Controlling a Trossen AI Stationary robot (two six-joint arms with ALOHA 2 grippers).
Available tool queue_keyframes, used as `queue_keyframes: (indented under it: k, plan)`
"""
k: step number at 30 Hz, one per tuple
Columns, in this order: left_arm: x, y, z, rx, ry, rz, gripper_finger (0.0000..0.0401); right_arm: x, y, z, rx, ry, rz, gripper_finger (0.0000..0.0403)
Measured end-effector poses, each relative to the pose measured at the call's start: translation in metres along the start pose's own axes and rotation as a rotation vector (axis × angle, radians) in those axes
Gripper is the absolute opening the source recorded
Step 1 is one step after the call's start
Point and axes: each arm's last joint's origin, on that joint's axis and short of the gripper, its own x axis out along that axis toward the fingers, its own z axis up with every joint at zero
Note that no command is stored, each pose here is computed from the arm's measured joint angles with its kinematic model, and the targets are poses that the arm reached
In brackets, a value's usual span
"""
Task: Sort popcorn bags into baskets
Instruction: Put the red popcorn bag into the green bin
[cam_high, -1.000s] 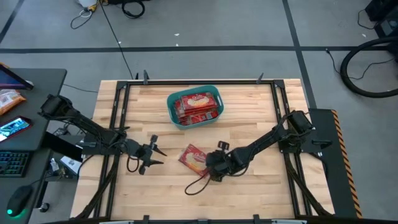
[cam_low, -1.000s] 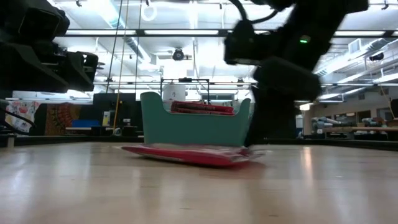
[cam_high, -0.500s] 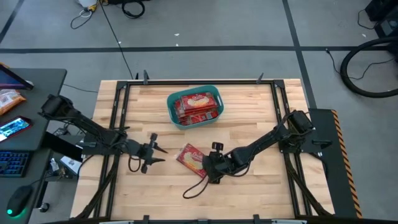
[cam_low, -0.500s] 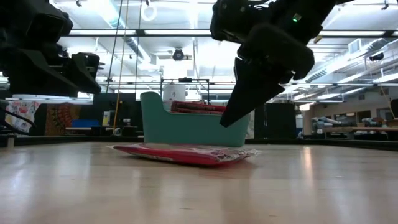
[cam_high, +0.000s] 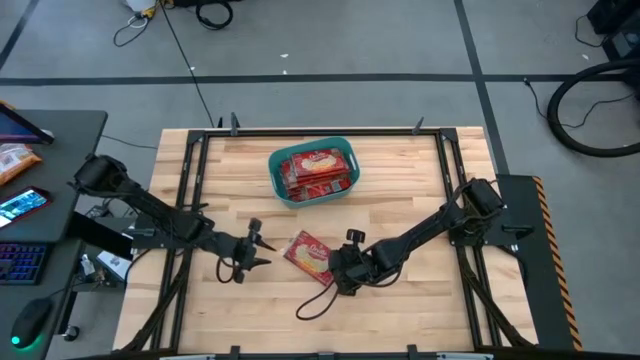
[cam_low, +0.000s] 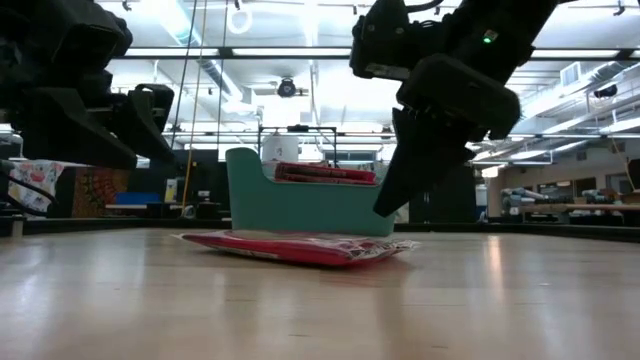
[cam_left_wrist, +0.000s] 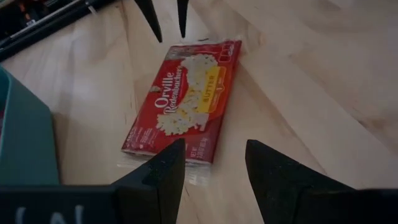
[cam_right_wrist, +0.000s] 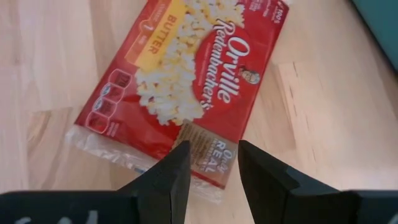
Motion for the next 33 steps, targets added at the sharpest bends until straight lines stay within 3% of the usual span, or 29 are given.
queue_keyframes:
  k: [24,33]
  plan:
    - [0.011,-0.001,0.011,0.172,-0.036,0.007,0.0172,0.0,0.002,0.001,0.049,-0.035,-0.017,0.0138]
    - [0.025,-0.007,0.0,0.209,0.009,-0.001,0.0172,0.001,0.001,0.004,0.066,-0.055,-0.017,0.0138]
